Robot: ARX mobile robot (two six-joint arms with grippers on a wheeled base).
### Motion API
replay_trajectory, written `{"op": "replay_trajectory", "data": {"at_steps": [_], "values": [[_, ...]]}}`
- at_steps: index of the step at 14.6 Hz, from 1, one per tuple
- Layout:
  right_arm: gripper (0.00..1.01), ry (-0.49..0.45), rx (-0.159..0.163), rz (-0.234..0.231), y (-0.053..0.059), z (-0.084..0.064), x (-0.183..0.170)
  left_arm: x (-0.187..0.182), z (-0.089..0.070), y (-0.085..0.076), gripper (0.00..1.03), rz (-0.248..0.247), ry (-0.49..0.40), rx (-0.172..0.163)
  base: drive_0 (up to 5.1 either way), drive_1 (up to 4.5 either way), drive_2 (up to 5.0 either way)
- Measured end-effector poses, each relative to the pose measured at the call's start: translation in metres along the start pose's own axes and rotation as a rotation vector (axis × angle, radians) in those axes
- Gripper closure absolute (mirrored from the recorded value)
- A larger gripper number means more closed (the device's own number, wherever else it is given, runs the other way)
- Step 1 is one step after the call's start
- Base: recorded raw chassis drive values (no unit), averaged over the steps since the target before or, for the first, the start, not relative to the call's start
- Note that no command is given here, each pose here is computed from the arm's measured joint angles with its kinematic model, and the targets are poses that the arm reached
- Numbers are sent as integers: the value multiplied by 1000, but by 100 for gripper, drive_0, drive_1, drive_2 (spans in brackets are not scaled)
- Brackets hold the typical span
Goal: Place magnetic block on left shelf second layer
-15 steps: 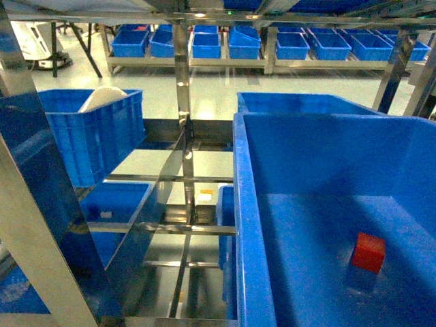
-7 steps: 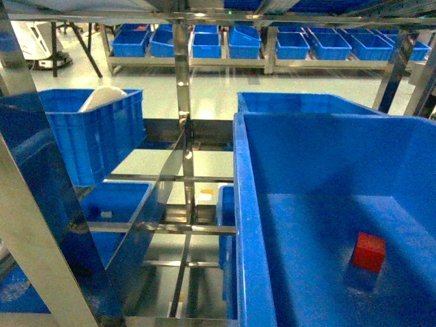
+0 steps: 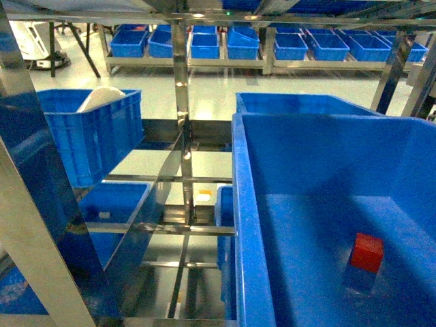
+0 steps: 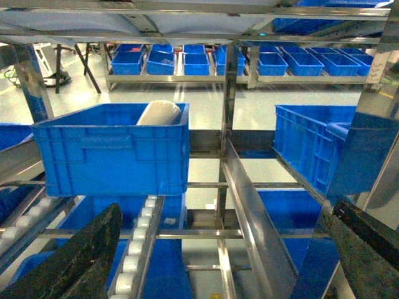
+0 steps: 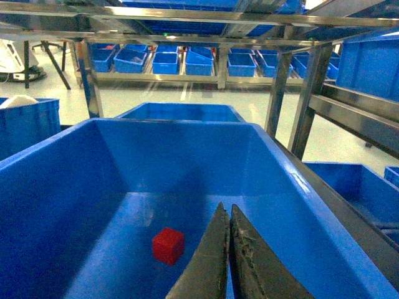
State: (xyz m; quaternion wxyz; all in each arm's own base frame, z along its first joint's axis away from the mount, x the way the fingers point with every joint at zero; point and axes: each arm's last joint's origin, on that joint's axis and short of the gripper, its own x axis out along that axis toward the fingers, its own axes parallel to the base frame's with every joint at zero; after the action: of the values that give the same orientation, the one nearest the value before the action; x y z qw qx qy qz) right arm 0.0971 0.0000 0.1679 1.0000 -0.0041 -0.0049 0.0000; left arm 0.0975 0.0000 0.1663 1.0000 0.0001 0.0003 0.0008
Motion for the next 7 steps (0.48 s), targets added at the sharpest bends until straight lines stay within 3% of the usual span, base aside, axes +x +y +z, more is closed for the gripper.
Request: {"op": "replay_trajectory", "data": {"at_steps": [1, 2, 7], "values": [[99, 5, 0, 0, 0, 0, 0, 0, 0, 0, 5, -2, 0, 0, 0, 0, 0], [90, 5, 0, 0, 0, 0, 0, 0, 0, 0, 5, -2, 0, 0, 0, 0, 0], [20, 5, 0, 0, 0, 0, 0, 0, 0, 0, 5, -2, 0, 0, 0, 0, 0]]}}
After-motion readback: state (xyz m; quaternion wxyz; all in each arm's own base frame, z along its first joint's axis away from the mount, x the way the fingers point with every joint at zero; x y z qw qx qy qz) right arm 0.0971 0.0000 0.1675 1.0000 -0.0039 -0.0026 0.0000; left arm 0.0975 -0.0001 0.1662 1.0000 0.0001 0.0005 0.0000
